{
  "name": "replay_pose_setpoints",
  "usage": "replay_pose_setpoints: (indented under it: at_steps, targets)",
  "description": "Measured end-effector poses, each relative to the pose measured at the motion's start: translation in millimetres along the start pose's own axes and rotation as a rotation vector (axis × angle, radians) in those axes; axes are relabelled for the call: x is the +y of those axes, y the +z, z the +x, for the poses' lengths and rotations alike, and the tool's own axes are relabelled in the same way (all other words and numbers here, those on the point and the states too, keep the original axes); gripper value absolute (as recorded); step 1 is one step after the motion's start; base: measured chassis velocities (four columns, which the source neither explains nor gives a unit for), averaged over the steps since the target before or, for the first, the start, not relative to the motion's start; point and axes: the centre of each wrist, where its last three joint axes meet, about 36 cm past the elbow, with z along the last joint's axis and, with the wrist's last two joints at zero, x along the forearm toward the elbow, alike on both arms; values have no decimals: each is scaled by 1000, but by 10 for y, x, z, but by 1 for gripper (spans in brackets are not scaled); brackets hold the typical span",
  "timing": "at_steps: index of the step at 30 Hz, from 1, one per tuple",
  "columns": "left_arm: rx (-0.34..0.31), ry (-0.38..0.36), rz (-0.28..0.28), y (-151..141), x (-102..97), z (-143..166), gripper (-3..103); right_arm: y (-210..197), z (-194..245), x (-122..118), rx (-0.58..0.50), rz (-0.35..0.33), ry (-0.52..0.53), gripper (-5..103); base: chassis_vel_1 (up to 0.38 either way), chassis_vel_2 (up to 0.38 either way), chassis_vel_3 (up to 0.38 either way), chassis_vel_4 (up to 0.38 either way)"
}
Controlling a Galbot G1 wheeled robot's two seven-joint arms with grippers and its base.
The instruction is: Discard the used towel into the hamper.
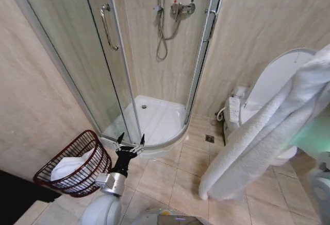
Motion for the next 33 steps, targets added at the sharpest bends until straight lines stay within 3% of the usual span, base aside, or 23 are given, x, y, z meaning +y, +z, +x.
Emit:
replay_pose_setpoints:
  at_steps: [33]
  targets:
    - [0, 0, 0, 0, 0, 0, 100, -102, -61, -136, -29, 17, 21, 9, 0, 0, 0, 0]
